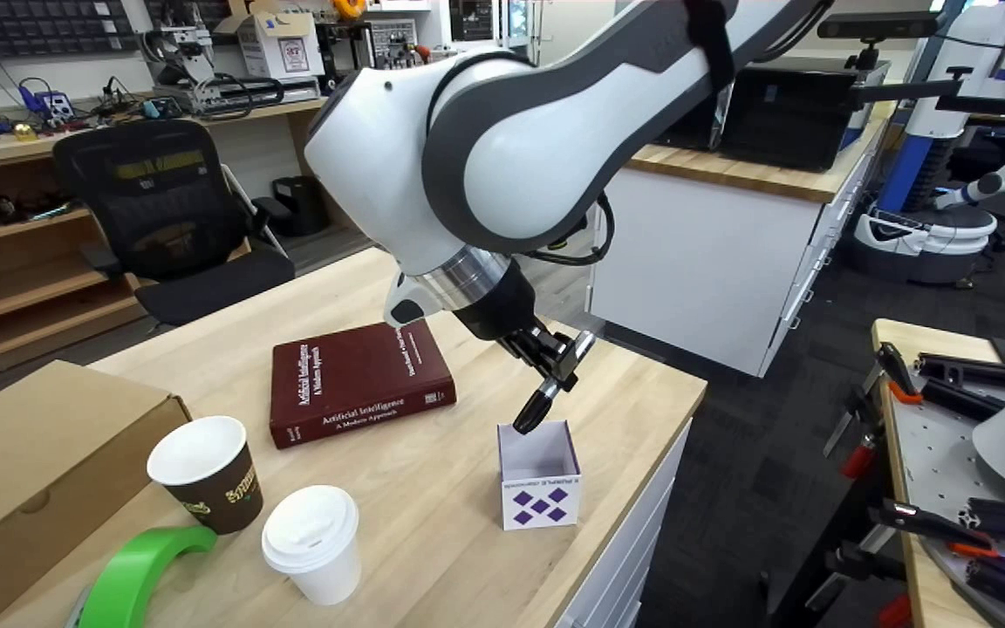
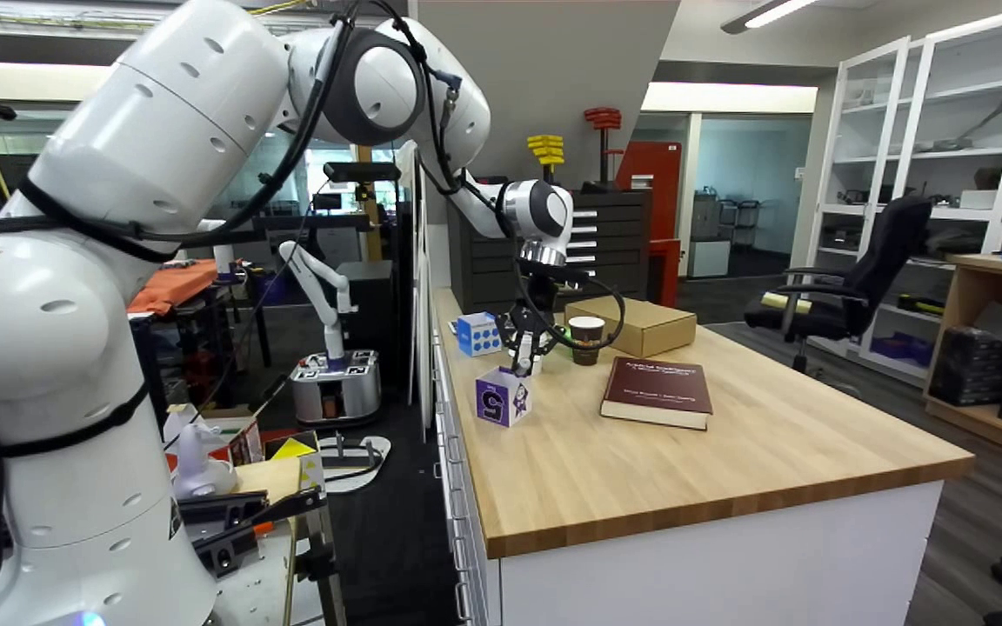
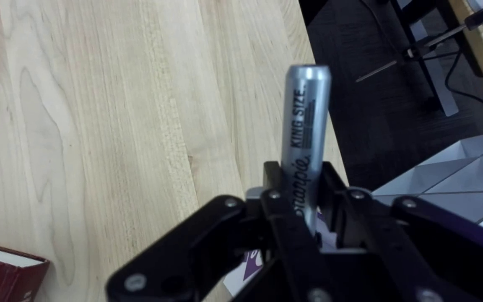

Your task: Place the black marker inside the purple and white box

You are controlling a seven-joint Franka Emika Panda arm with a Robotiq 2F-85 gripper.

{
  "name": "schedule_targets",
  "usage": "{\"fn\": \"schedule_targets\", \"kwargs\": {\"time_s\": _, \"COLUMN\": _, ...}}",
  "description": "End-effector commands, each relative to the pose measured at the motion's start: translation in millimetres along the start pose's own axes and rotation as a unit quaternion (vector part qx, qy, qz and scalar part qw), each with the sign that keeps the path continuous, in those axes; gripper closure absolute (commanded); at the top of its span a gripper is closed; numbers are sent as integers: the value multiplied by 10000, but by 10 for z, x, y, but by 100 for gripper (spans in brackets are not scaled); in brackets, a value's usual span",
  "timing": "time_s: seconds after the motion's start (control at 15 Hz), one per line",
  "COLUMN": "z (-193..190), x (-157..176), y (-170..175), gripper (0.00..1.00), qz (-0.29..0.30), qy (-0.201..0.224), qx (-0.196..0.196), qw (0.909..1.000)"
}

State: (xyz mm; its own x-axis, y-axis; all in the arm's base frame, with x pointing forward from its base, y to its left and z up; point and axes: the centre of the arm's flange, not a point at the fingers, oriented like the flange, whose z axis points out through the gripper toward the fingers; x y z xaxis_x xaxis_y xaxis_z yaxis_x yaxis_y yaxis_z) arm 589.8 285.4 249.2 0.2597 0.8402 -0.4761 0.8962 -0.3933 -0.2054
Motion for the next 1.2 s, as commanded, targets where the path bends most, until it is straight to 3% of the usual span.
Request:
{"fn": "schedule_targets", "kwargs": {"time_s": 0.0, "z": -129, "x": 254, "y": 108, "gripper": 94, "qz": -212, "qy": -362, "qx": 12, "qw": 9991}}
{"fn": "schedule_targets", "kwargs": {"time_s": 0.6, "z": -27, "x": 614, "y": -2, "gripper": 93, "qz": -549, "qy": -783, "qx": -111, "qw": 9954}}
{"fn": "schedule_targets", "kwargs": {"time_s": 0.67, "z": -21, "x": 642, "y": -5, "gripper": 54, "qz": -574, "qy": -800, "qx": -151, "qw": 9950}}
{"fn": "schedule_targets", "kwargs": {"time_s": 1.13, "z": -167, "x": 566, "y": -63, "gripper": 13, "qz": -516, "qy": -482, "qx": -325, "qw": 9970}}
